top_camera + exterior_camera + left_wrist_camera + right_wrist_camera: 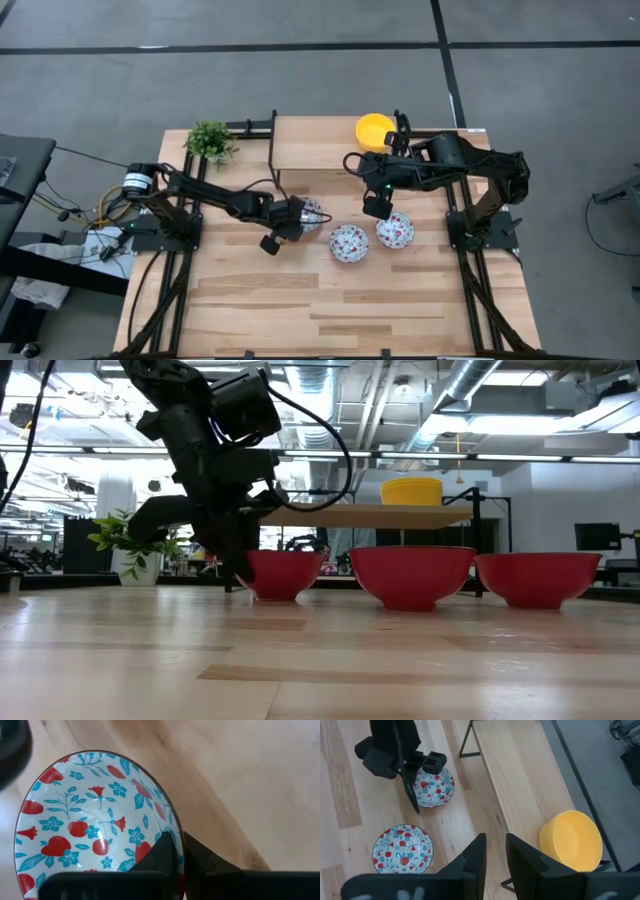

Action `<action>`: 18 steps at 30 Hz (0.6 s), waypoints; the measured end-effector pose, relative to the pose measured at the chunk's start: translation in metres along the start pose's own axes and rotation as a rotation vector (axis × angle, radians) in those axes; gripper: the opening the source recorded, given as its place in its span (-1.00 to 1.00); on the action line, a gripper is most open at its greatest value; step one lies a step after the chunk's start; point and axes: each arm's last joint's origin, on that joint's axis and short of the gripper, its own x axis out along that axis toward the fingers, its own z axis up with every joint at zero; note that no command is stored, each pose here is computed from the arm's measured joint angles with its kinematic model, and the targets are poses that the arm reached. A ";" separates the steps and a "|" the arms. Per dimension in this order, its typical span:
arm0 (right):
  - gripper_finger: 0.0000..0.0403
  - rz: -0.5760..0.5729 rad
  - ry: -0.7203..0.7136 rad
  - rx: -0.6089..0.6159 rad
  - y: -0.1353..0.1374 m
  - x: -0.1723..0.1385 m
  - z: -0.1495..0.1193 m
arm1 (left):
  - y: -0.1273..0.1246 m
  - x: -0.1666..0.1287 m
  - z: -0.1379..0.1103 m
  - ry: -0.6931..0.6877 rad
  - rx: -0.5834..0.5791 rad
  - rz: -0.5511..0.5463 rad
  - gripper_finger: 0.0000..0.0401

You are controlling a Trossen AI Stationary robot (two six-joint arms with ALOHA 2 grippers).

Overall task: Pick & Place Mini bowls
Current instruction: Put the patterned bowl on the shelf

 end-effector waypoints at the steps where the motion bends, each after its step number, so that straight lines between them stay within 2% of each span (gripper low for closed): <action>1: -0.69 0.000 0.000 0.000 0.000 0.000 0.000 | -0.002 0.000 0.001 -0.003 0.004 -0.002 -0.93; 5: -0.69 -0.005 -0.003 0.018 0.000 0.000 0.000 | -0.009 -0.001 0.007 0.017 0.007 0.026 -0.89; 9: -0.69 -0.049 -0.039 0.140 0.001 -0.001 0.002 | -0.016 -0.007 0.015 0.021 0.016 0.070 -0.89; 11: -0.69 -0.051 -0.059 0.187 0.006 -0.004 0.002 | -0.019 -0.016 0.020 -0.013 0.011 0.081 -0.92; 18: -0.69 -0.014 -0.128 0.233 0.039 -0.023 -0.005 | -0.016 -0.062 0.031 -0.161 -0.045 0.161 -0.90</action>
